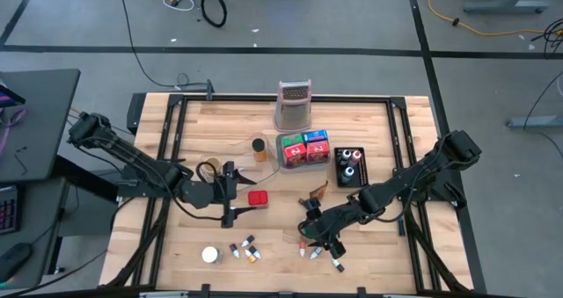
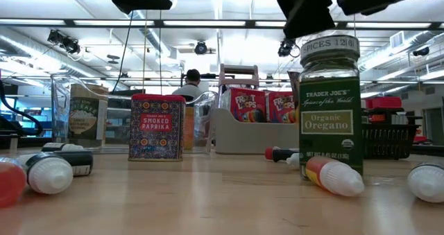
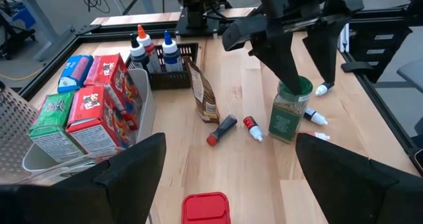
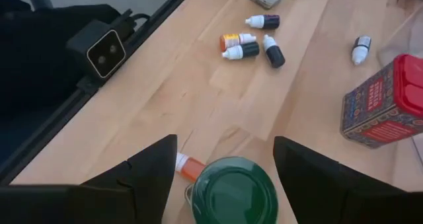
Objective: Pick & Place Kitchen Items
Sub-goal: Put the green seasoning bottle into the transparent bin
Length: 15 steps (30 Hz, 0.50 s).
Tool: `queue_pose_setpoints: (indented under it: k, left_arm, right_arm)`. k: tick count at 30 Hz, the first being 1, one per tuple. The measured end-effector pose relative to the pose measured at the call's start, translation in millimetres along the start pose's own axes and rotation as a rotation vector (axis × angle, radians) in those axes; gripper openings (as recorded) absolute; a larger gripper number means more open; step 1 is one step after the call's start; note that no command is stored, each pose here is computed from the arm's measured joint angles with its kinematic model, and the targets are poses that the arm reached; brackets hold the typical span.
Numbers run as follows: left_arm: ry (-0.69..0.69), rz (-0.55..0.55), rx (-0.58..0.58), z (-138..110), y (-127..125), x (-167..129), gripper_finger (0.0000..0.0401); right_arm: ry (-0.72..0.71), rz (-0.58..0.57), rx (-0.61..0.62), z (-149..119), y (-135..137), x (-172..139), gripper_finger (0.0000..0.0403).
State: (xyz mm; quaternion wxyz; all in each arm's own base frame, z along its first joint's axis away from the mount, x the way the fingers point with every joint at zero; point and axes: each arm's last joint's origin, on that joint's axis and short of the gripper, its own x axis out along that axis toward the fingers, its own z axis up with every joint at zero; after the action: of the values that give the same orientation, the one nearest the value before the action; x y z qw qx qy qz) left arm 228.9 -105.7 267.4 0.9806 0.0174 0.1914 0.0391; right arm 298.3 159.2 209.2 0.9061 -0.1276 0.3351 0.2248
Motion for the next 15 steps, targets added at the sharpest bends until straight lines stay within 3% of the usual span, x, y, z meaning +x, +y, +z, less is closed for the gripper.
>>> queue_pose_setpoints:
  k: [15]
  left_arm:
    - [0.0,0.0,0.0,0.0,0.0,-0.1,0.0346]
  right_arm:
    - [0.02,-0.004,0.046,-2.0,-2.6,0.1,0.0261]
